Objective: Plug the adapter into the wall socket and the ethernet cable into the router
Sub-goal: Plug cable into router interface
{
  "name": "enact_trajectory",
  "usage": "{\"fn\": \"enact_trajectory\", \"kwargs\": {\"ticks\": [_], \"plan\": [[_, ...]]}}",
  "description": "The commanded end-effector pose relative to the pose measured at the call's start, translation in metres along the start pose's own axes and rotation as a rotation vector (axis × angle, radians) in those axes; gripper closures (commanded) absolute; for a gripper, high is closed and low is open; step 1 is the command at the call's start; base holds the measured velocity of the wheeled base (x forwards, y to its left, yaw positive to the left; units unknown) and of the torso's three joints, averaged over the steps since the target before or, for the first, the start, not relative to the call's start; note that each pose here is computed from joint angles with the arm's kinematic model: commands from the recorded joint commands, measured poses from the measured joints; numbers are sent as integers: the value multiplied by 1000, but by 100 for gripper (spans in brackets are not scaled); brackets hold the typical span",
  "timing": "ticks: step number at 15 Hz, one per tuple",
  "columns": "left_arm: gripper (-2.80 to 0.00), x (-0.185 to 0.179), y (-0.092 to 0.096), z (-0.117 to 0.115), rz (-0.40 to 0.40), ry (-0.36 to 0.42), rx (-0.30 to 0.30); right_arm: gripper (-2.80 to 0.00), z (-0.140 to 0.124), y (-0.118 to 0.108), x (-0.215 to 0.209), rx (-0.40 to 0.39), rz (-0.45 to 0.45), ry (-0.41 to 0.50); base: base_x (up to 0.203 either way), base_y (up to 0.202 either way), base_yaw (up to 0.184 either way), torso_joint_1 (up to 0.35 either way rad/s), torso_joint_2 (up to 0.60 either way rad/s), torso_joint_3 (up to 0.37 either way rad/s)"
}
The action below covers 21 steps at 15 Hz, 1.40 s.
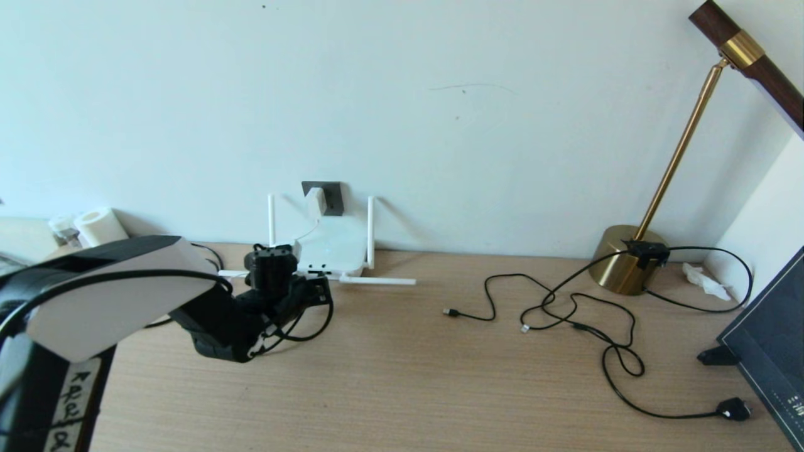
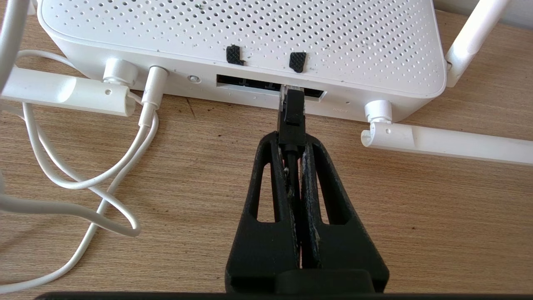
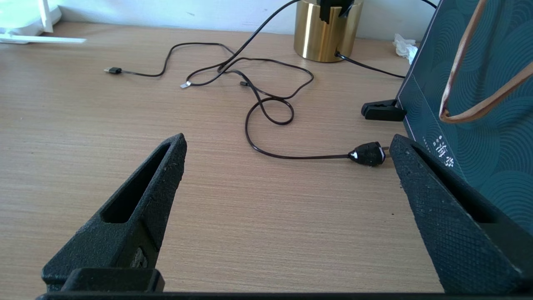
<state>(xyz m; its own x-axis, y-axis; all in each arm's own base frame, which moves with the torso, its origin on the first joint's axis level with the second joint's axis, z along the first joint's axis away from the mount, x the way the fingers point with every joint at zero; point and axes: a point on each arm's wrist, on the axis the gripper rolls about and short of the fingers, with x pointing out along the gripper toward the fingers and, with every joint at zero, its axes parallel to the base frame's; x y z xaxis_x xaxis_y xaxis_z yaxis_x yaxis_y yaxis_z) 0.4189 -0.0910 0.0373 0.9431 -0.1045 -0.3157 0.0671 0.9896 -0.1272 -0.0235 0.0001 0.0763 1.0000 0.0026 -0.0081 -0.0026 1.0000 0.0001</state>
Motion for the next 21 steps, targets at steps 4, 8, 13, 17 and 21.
{"fn": "enact_trajectory", "kwargs": {"ticks": [4,8,13,17,21], "plan": [[0,1,2,2,4,-9,-4,-280,0,0,0,0,1,0,0,0,0,0,0,0],[0,2,2,2,4,-8,-4,-280,0,0,0,0,1,0,0,0,0,0,0,0],[0,-2,1,1,3,-5,-3,-280,0,0,0,0,1,0,0,0,0,0,0,0],[0,-1,2,0,5,-2,-3,-280,0,0,0,0,1,0,0,0,0,0,0,0],[0,1,2,-2,6,3,-2,-280,0,0,0,0,1,1,0,0,0,0,0,0]]}}
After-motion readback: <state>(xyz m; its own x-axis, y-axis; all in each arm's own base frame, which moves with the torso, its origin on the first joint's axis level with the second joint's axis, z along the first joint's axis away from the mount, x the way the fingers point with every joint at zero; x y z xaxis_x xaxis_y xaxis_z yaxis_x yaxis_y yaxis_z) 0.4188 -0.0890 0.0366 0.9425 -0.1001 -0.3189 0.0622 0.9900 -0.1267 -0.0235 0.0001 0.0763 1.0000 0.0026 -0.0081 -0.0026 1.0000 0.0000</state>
